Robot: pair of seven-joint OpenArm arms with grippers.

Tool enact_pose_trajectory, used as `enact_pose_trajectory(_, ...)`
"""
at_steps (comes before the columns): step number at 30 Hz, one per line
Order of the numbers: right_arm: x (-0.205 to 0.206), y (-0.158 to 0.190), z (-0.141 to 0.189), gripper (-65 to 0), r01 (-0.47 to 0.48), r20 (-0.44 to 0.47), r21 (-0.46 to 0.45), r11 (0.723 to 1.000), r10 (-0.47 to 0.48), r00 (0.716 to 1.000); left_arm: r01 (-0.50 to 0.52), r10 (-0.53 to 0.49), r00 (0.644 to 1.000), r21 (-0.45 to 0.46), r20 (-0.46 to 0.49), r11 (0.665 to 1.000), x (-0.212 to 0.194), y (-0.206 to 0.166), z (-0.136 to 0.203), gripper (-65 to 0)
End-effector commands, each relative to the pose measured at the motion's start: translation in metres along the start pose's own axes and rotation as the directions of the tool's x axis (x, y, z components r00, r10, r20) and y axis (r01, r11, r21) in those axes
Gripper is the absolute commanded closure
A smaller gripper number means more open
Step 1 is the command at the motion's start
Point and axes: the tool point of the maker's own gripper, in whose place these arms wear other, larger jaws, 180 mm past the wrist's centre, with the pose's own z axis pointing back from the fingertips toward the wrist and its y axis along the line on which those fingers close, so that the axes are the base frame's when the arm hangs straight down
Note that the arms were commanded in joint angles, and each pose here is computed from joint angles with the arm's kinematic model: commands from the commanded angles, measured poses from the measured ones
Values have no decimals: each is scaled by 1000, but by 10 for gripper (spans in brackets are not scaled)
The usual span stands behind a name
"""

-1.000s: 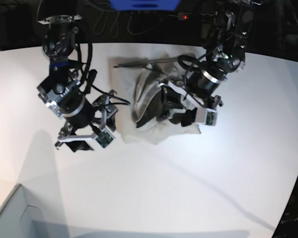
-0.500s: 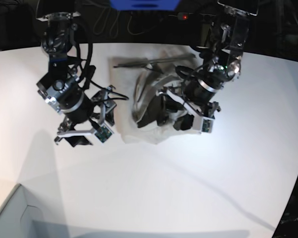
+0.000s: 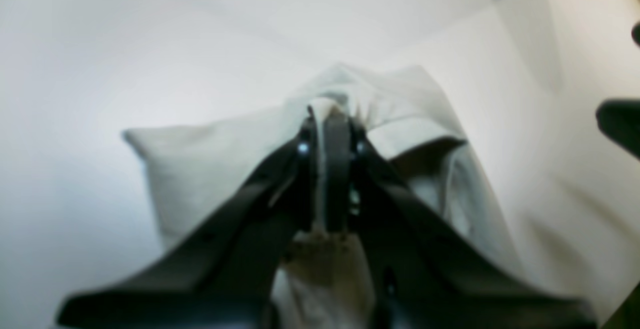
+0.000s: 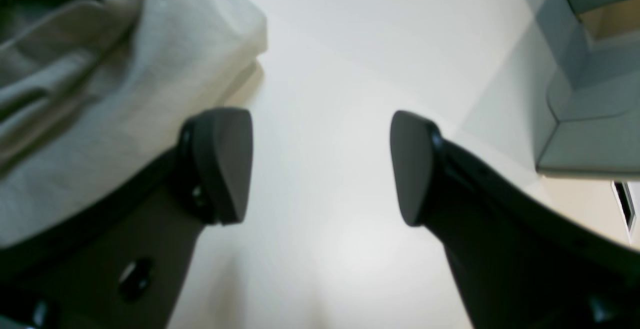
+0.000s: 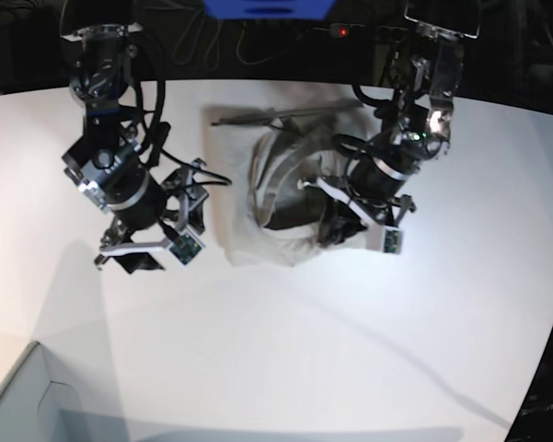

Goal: Layout the t-shirt on the table in an organized manner, then fold the t-shirt properly

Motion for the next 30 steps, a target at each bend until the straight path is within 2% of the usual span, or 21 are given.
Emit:
enact_pose_trajectory(1,12,-8,2,-434,-2,43,-21,1000,3,999,3,-3,997,6,77,1000,24,5,4,-1)
enact_pose_trajectory(9,15,-5,2,-434,2,49,-15,1000,-2,999,-22,10,993,97,121,995,37,40,18,-1)
enact_pose_trajectory(16,17,-3,1,-434,13,51,-11,1000,-12,999,-84,72,995,203,65,976,9,85,22,-4)
enact_pose_trajectory(20,17,-2,1,-434,14,51,-10,1000,-13,999,-109,107,994,230,20,967,-10,100,15,-11)
enact_pose_trajectory(22,17,-2,1,-434,14,51,-10,1000,-13,999,-114,114,993,238,16,965,-12,103,14,-62)
enact_pose_trajectory(28,17,-2,1,-434,14,50,-9,1000,-14,999,-115,113,993,239,20,964,-14,101,22,-361)
enact_pose_trajectory(30,14,1,1,-434,16,44,-4,1000,-15,999,-114,108,993,227,43,967,-7,95,29,-431)
